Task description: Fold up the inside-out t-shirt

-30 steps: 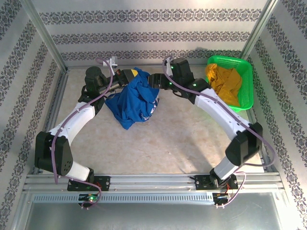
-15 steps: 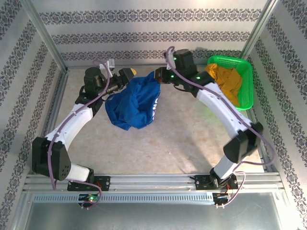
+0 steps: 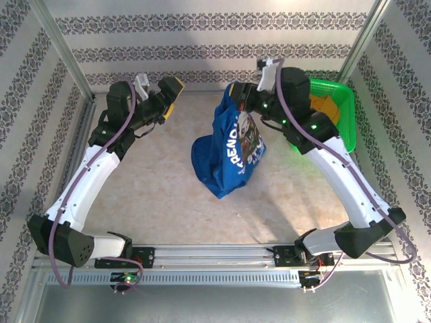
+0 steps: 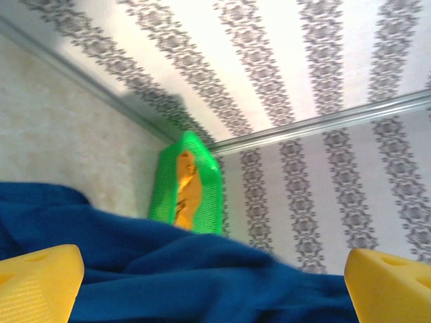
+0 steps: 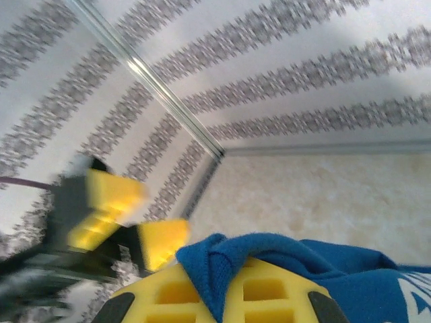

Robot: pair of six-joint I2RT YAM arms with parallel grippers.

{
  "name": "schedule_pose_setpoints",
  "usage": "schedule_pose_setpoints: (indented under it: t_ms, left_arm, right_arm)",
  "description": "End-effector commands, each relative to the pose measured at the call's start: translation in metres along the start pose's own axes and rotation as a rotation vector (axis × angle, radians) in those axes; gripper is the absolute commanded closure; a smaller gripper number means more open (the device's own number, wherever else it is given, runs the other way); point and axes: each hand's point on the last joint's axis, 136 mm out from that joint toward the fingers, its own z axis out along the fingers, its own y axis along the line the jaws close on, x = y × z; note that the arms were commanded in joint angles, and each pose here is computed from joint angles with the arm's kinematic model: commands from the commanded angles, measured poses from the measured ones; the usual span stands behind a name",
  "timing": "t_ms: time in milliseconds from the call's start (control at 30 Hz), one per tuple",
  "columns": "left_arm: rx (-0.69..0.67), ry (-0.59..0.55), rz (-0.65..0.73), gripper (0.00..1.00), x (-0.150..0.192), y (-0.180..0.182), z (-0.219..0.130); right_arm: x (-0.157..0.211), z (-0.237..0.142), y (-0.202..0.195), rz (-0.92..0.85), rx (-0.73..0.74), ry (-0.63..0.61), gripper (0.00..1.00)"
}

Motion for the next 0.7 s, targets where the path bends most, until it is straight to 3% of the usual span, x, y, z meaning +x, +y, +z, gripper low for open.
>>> schedule_pose_setpoints:
  t_ms: [0,133,333,667]
  left_arm:
    - [-0.109,-0.040,-0.077,0.00,0.009,-0.005,-0.004]
    - [-0.126,-0.128,-0.043,0.00,0.012,-0.023,-0.015]
    - [-0.098,-0.248,0.018,0.00,-0.005,-0.042,-0.033]
    - [-0.041,-0.304,0.082,0.00,-0.011,-0.060,-0.040]
  right_arm:
    - [0.024,0.020,-0.021,0.054,0.038,0.017,1.00]
    - [0.038,0.023,-0.033,0.073,0.063,0.034,1.00]
    - [0.029,0.024,-0.028,0.072,0.060,0.026,1.00]
    - [-0.011,0.015,0.009,0.055,-0.027,-0.055,1.00]
